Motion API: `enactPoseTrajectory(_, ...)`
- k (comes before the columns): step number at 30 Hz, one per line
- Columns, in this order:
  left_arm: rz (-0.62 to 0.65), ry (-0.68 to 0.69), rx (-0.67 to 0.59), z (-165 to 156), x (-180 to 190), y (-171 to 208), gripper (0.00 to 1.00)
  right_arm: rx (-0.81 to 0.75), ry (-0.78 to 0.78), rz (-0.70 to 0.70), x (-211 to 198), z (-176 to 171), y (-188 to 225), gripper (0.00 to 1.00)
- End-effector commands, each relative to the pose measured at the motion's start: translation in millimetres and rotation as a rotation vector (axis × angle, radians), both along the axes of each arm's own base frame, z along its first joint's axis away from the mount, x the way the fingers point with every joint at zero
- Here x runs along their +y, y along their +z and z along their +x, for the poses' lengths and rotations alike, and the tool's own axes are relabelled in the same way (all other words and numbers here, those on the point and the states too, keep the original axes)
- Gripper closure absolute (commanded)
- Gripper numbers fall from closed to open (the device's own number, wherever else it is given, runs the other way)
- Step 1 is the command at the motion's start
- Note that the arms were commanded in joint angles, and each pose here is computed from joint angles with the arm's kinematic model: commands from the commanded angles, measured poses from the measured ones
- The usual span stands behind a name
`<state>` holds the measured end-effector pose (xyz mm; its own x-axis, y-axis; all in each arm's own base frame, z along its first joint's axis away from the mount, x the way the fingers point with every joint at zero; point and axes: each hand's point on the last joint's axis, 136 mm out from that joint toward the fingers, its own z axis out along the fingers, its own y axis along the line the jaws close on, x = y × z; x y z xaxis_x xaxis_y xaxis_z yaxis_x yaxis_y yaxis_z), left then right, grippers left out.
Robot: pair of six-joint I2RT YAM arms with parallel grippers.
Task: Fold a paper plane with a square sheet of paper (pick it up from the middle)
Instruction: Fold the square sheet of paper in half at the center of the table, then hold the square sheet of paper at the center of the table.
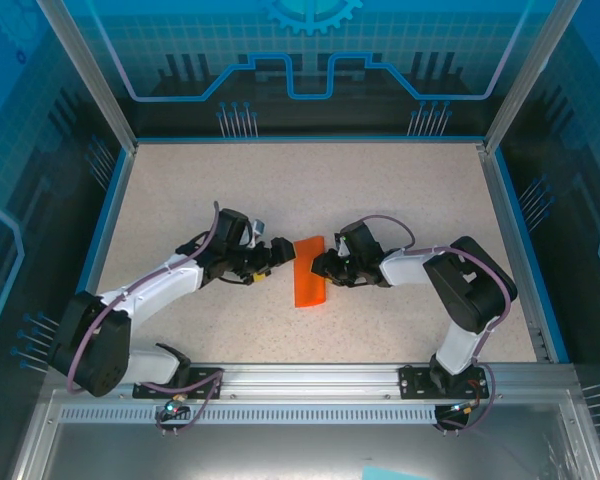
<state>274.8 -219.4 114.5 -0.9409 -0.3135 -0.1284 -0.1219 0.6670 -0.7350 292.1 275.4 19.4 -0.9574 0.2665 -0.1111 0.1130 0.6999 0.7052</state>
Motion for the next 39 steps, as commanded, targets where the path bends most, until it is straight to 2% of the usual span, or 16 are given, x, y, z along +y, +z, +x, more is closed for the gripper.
enactPoseTrajectory(1, -0.024, 0.016, 0.007, 2.7, -7.0, -2.8, 0.03, 0.07, -0.035, -0.173, -32.7, -15.5, -33.4, 0.68)
enactPoseTrajectory(5, -0.067, 0.042, 0.018, 8.0, -13.8, -5.5, 0.13, 0.071, -0.032, -0.175, -33.0, -16.0, -34.1, 0.68)
enactPoseTrajectory(9, -0.058, 0.06, 0.042, 10.9, -15.8, -14.2, 0.33, 0.066, -0.029, -0.175, -32.2, -15.2, -33.7, 0.68)
enactPoseTrajectory(14, -0.037, 0.062, 0.08, 11.6, -18.7, -31.9, 0.49, 0.068, -0.025, -0.179, -32.3, -15.7, -34.0, 0.68)
enactPoseTrajectory(20, 0.009, 0.046, 0.101, 14.2, -23.9, -48.5, 0.57, 0.069, -0.028, -0.181, -32.4, -15.3, -34.4, 0.68)
enactPoseTrajectory(26, 0.042, 0.02, 0.112, 16.7, -32.5, -61.0, 0.58, 0.068, -0.03, -0.181, -30.9, -13.9, -33.3, 0.68)
enactPoseTrajectory(29, 0.05, 0.007, 0.115, 18.9, -37.8, -66.4, 0.67, 0.067, -0.027, -0.184, -31.0, -13.9, -33.5, 0.67)
enactPoseTrajectory(39, 0.107, -0.019, 0.113, 21.1, -41.3, -78.1, 0.69, 0.073, -0.027, -0.184, -31.1, -14.6, -35.5, 0.67)
